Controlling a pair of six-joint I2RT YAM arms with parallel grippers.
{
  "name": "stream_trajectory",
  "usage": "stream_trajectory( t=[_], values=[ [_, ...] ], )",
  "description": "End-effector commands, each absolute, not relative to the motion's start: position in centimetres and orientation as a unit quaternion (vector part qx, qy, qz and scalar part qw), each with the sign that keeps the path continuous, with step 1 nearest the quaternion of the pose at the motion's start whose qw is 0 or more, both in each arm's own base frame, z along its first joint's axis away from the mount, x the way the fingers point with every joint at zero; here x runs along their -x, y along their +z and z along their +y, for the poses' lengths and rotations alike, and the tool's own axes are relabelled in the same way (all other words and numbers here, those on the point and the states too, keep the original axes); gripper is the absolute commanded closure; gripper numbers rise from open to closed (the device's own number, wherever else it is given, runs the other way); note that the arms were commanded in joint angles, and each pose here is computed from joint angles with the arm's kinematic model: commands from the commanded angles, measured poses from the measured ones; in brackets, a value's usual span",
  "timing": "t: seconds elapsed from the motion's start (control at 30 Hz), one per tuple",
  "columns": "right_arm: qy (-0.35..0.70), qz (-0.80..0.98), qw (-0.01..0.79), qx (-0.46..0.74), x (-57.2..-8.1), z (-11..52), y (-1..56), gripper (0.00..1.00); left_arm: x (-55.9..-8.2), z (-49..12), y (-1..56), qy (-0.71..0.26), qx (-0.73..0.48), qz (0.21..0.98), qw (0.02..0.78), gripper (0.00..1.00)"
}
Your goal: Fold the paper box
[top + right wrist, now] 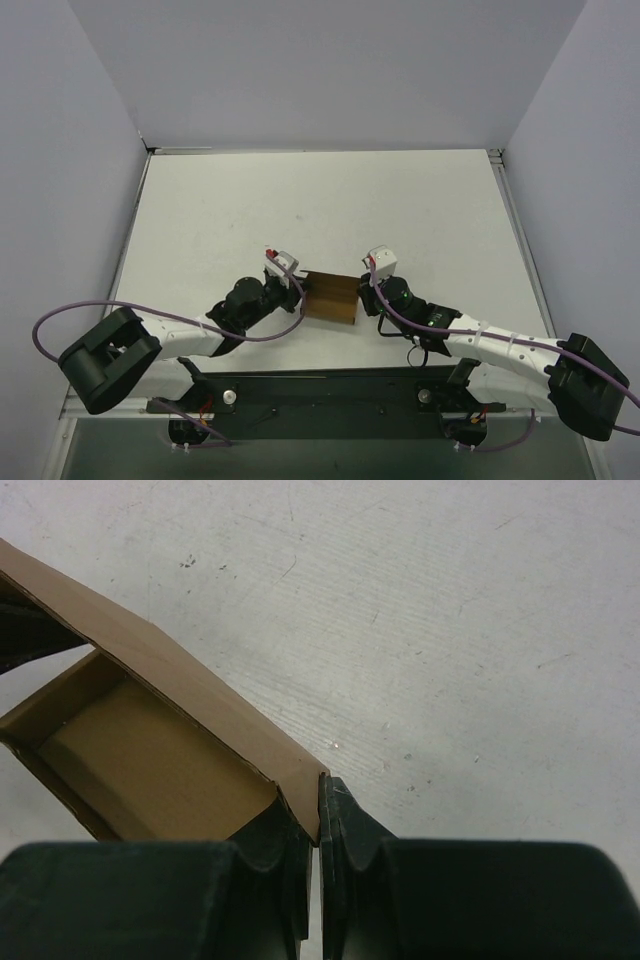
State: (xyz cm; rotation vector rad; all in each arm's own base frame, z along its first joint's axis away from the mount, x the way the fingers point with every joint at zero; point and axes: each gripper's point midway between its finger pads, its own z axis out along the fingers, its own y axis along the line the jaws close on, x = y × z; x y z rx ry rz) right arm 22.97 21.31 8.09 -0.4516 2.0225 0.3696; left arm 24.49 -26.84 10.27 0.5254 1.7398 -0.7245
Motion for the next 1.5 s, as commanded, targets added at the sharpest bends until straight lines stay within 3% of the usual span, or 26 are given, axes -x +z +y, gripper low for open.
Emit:
stream_trajectory(
  t=[0.0,0.07,0.17,0.43,0.67,1.47],
  values=[
    [0.162,0.828,0.507,0.175,-23.5,21.7,8.9,1.0,-25.7,-28.2,12.9,-0.315,-0.22,0.708,0.593,0.85],
    [0.162,0.83,0.506,0.169,-23.7,21.8,8.8,1.0,-25.7,-28.5,12.2,-0.311,-0.224,0.713,0.587,0.95],
    [0.144,0.836,0.508,0.148,-24.4,21.5,8.4,1.0,-25.7,-29.3,11.3,-0.3,-0.225,0.719,0.585,1.0],
    [0.109,0.827,0.544,0.092,-26.1,21.6,7.8,1.0,-24.9,-29.7,8.7,-0.211,-0.203,0.709,0.642,1.0],
    [0.076,0.823,0.557,0.075,-25.1,22.2,8.6,1.0,-24.0,-29.8,7.5,-0.213,-0.179,0.71,0.647,1.0],
    [0.141,0.848,0.505,-0.076,-24.6,23.2,8.3,1.0,-20.7,-31.1,3.5,-0.202,-0.211,0.717,0.632,1.0]
  ],
)
